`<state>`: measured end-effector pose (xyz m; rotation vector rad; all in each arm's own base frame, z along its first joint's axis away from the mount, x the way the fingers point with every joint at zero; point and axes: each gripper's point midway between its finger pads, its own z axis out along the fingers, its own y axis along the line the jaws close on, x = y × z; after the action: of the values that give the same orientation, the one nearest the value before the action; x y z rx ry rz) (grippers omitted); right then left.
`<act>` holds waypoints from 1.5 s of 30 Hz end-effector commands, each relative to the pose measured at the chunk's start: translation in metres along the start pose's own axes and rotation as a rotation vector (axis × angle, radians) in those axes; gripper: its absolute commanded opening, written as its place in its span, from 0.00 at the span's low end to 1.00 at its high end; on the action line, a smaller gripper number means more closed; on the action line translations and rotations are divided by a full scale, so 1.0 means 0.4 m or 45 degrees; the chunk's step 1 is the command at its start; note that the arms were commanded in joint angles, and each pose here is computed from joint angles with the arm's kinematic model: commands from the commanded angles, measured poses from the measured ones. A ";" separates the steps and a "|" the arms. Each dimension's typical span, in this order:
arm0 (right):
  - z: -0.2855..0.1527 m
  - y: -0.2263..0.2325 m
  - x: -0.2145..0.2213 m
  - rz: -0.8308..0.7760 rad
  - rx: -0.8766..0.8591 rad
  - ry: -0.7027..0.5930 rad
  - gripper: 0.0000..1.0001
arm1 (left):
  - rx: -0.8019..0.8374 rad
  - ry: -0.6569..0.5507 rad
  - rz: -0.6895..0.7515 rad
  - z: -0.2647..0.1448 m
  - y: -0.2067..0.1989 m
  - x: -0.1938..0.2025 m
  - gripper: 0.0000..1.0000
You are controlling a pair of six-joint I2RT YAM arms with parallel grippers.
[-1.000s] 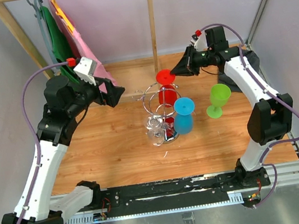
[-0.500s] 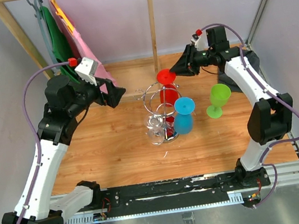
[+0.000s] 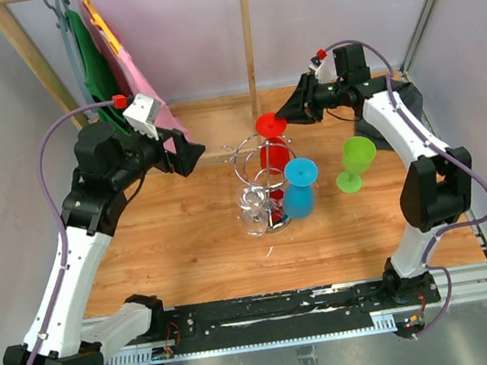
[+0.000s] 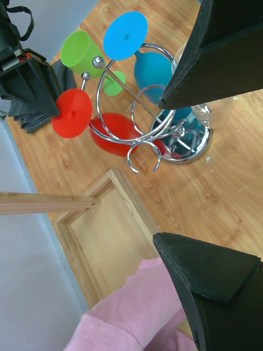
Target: Take the wine glass off the wine glass rack
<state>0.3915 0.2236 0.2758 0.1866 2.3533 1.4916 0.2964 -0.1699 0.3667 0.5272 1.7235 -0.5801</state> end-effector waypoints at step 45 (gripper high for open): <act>-0.074 0.071 -0.087 0.014 -0.140 -0.135 0.01 | 0.047 -0.014 0.022 -0.015 -0.023 -0.010 0.99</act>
<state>0.4162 0.2088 0.3009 0.2585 2.2436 1.5446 0.2936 -0.1716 0.3645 0.5394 1.7312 -0.5941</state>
